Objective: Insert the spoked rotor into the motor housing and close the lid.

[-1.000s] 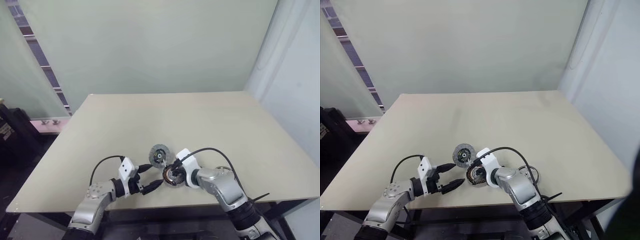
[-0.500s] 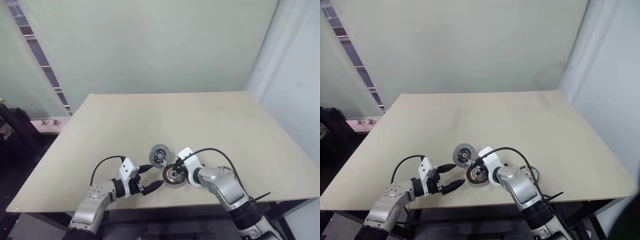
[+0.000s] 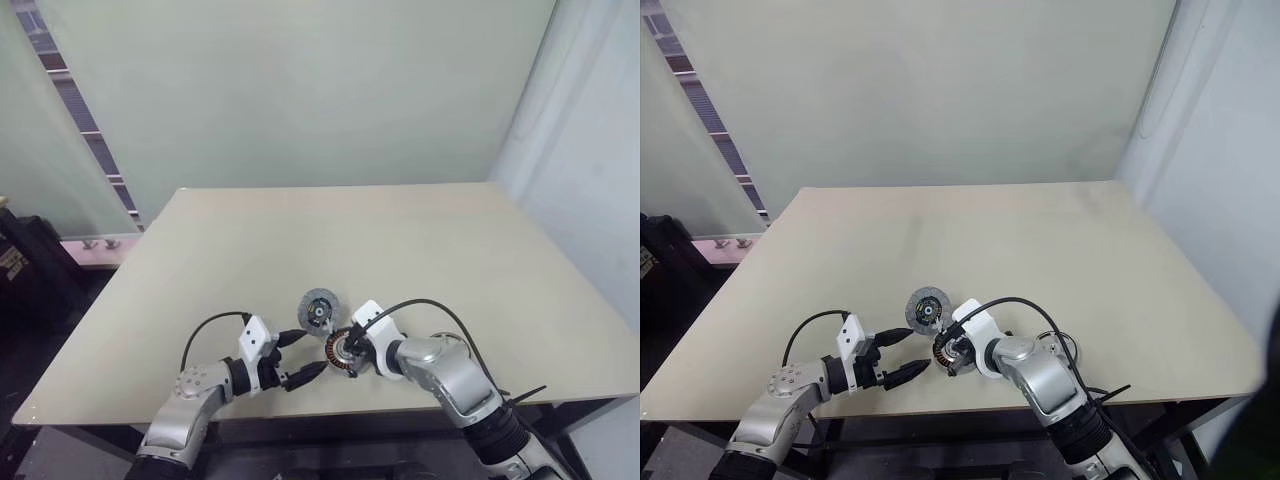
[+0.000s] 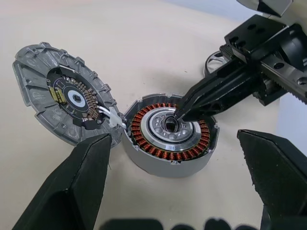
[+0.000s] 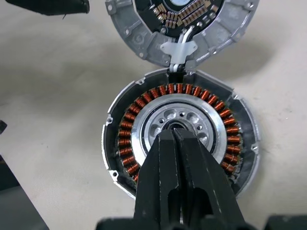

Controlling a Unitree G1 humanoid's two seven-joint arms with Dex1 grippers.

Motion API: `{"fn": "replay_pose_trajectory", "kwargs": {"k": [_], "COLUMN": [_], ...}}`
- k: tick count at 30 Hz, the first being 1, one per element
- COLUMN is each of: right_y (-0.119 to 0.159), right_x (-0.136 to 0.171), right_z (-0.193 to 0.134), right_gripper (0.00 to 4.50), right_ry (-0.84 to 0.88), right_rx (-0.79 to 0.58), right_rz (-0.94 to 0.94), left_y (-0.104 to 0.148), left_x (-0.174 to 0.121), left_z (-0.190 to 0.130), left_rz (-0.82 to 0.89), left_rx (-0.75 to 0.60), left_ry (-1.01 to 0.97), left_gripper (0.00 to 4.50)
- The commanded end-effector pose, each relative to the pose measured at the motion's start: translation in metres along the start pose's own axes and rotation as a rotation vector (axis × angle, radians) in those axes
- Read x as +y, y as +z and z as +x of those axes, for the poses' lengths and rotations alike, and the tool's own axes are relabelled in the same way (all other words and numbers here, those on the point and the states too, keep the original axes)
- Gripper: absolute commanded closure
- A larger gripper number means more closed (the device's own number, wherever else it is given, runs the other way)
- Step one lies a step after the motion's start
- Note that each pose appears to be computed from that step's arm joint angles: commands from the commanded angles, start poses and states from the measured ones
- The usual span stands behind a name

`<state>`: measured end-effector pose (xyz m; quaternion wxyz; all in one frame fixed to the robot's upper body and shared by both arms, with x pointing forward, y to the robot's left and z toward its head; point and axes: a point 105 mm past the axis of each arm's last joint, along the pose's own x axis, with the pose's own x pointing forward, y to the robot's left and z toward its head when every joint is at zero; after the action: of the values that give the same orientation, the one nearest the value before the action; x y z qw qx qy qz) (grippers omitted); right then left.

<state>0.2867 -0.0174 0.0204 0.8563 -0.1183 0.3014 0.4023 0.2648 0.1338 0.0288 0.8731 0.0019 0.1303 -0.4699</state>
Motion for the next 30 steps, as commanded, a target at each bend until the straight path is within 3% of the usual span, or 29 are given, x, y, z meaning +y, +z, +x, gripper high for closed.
{"fn": "replay_pose_trajectory", "kwargs": {"k": [1, 30], "right_y": [0.010, 0.028], "right_x": [0.001, 0.001], "right_z": [0.001, 0.005], "right_gripper": [4.47, 4.47], "right_ry": [-0.005, -0.034], "right_rx": [-0.038, -0.116], "right_rz": [-0.020, -0.008], "left_y": [0.013, 0.012], "left_x": [0.001, -0.001], "left_z": [0.002, 0.001], "left_rz": [0.048, 0.045], "left_rx": [-0.031, -0.023], "left_ry": [-0.008, -0.011], "left_gripper": [0.00, 0.00]}}
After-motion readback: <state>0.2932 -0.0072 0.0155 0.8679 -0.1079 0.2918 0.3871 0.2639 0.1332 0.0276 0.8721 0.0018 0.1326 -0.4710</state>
